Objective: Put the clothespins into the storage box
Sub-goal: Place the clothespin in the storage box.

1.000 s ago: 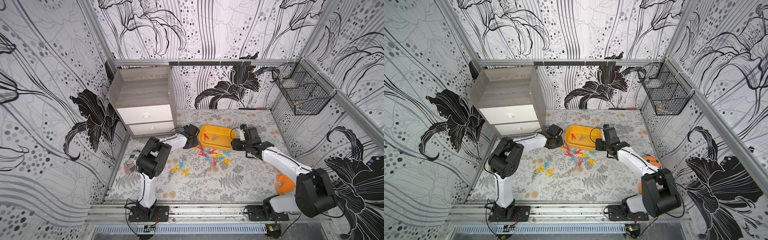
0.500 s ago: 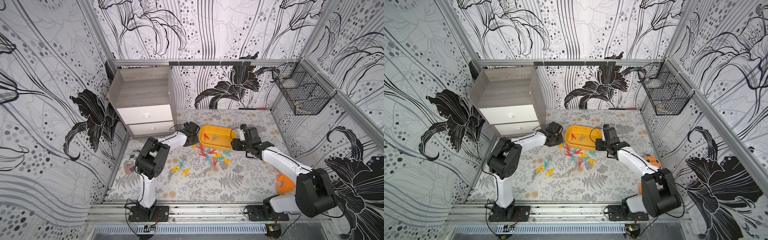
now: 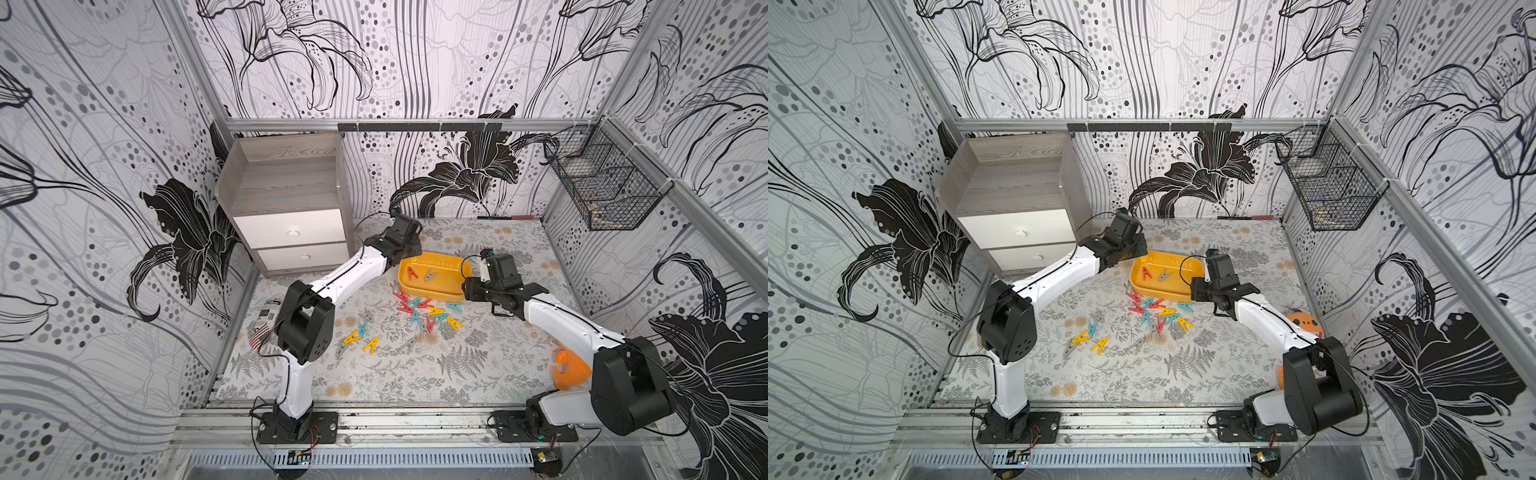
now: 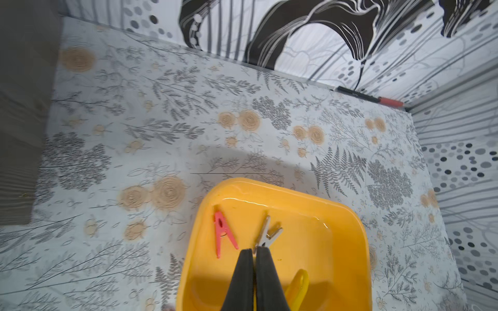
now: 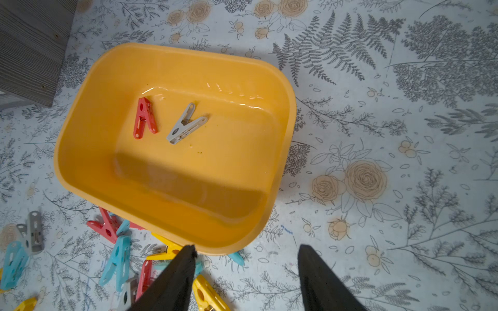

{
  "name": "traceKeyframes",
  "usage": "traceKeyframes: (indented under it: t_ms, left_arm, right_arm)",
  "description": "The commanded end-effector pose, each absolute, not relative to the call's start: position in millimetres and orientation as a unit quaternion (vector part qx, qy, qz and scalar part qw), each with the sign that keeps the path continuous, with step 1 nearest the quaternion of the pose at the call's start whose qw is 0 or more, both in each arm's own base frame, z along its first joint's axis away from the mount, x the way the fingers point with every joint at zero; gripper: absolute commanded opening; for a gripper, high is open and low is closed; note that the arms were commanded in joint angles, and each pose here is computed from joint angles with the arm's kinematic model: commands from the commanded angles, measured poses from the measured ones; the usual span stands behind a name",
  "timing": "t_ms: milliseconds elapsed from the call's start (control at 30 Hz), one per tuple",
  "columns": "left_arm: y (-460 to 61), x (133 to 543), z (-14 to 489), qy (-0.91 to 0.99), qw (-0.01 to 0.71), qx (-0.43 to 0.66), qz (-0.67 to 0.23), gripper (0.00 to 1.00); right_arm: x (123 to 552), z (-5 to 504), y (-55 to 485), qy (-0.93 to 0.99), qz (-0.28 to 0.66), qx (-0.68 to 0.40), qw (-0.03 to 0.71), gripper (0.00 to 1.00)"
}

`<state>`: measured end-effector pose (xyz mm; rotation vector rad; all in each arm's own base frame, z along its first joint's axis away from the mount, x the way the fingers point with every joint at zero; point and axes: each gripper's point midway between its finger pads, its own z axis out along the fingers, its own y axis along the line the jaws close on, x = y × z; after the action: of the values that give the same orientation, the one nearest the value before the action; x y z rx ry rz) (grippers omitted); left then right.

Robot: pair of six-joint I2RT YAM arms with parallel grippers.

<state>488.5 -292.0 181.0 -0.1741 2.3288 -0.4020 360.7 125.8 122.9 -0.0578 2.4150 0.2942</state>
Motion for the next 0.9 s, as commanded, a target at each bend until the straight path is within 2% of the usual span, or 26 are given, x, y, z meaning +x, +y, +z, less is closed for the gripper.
traceKeyframes:
  t_ms: [0,267,567,800,867]
  left_arm:
    - [-299.2,483.0,130.8,0.938,0.331,-0.034,-0.095,0.07]
    - [-291.7,489.2,84.3,0.951,0.307,-0.015,-0.023,0.07]
    - [-279.5,492.4,56.9,0.959,0.275,0.041,0.060,0.11]
    - [-283.8,491.9,51.3,0.961,0.264,0.060,0.057,0.13]
    - [-284.1,491.6,50.6,0.962,0.261,0.063,0.056,0.16]
  right_arm:
    - [359.9,131.6,126.4,0.928,0.111,-0.026,0.354,0.65]
    - [358.3,132.2,125.1,0.930,0.106,-0.030,0.352,0.65]
    - [359.8,126.7,127.8,0.931,0.111,-0.030,0.346,0.65]
    - [359.9,128.0,127.8,0.931,0.111,-0.030,0.346,0.65]
    - [360.3,129.0,128.0,0.931,0.111,-0.030,0.347,0.65]
